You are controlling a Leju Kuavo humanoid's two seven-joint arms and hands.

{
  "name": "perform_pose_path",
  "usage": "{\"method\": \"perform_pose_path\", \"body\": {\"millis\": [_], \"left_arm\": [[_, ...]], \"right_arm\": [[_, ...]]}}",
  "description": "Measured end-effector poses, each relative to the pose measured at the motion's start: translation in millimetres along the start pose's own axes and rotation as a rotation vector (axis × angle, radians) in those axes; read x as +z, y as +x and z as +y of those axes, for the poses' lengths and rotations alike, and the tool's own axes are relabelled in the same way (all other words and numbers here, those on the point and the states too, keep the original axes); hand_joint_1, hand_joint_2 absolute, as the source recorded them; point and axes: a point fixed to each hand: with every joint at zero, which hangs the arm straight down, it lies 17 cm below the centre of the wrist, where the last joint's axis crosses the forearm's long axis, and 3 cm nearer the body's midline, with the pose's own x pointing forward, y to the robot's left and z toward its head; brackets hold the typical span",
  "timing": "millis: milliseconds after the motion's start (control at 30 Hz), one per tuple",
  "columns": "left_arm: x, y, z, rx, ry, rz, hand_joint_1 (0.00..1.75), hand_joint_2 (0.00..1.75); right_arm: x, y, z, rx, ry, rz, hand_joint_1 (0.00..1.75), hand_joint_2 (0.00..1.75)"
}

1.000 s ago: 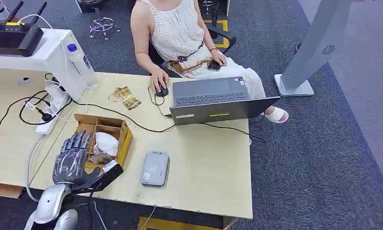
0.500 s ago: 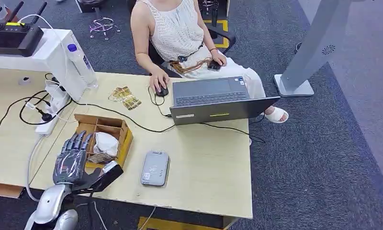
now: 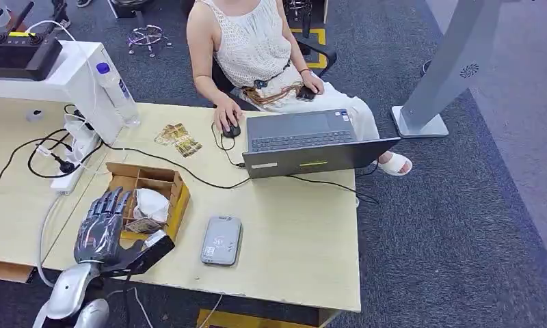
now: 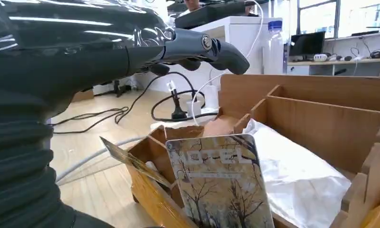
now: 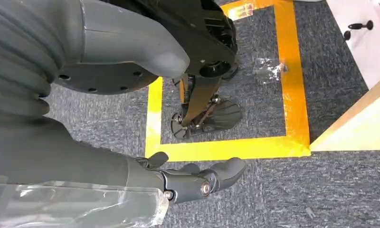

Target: Pass the card to the sensor for recognition and then transmit it.

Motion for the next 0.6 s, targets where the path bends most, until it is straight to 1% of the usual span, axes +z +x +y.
{"method": "perform_pose_path", "body": {"millis": [600], "left_arm": [[0.1,-0.1,-0.3,0.003,-0.001,0.0,0.0,1.75]], "right_arm": [[0.0,-0.2,-0.6,-0.009,-0.004,0.001,0.0,1.75]]}}
